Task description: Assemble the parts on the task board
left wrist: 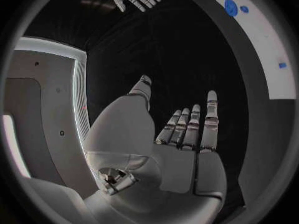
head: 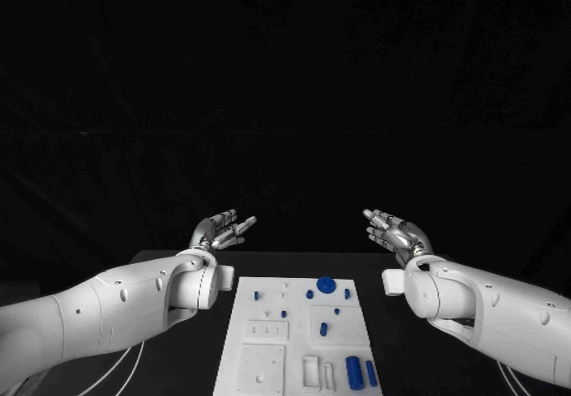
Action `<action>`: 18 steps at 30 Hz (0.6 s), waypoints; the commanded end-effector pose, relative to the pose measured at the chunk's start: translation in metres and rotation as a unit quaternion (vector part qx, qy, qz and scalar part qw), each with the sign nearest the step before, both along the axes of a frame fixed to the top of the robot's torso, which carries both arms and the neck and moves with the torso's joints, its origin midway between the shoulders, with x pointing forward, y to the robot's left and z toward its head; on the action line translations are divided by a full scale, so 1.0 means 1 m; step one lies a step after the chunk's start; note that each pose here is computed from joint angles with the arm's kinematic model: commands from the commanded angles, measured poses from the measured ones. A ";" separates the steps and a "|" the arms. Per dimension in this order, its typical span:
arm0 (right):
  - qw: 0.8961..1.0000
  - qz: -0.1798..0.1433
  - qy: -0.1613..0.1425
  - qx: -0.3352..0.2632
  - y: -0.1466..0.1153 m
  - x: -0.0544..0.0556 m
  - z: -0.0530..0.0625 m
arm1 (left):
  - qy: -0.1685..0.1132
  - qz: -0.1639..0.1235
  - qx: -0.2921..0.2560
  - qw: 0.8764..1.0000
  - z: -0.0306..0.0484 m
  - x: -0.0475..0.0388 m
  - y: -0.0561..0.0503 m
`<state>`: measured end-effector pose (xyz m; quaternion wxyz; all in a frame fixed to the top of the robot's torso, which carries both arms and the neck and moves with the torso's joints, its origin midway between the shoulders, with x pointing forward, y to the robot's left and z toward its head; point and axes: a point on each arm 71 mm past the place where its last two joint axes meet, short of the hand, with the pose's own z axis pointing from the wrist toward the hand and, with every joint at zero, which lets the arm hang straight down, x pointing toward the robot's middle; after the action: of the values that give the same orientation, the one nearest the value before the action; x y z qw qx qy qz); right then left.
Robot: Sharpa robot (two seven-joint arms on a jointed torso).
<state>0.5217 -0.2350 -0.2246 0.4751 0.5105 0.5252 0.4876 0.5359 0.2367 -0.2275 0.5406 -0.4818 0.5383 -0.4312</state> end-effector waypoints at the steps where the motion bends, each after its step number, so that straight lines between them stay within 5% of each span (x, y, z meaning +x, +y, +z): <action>1: 0.994 0.097 0.042 0.004 0.005 0.007 -0.004 | 0.035 -0.031 -0.012 0.999 0.0006 0.0117 0.002; 6: 0.991 0.121 0.063 -0.004 -0.005 0.020 -0.004 | 0.040 -0.029 0.004 0.999 0.0074 0.0259 0.012; 18: 0.989 0.128 0.059 -0.047 -0.013 0.026 -0.003 | 0.039 -0.035 0.003 0.999 0.0093 0.0275 0.014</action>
<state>0.5478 -0.2530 -0.2282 0.4017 0.4781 0.6086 0.4894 0.5633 0.2540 -0.2185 0.5201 -0.4797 0.5705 -0.4171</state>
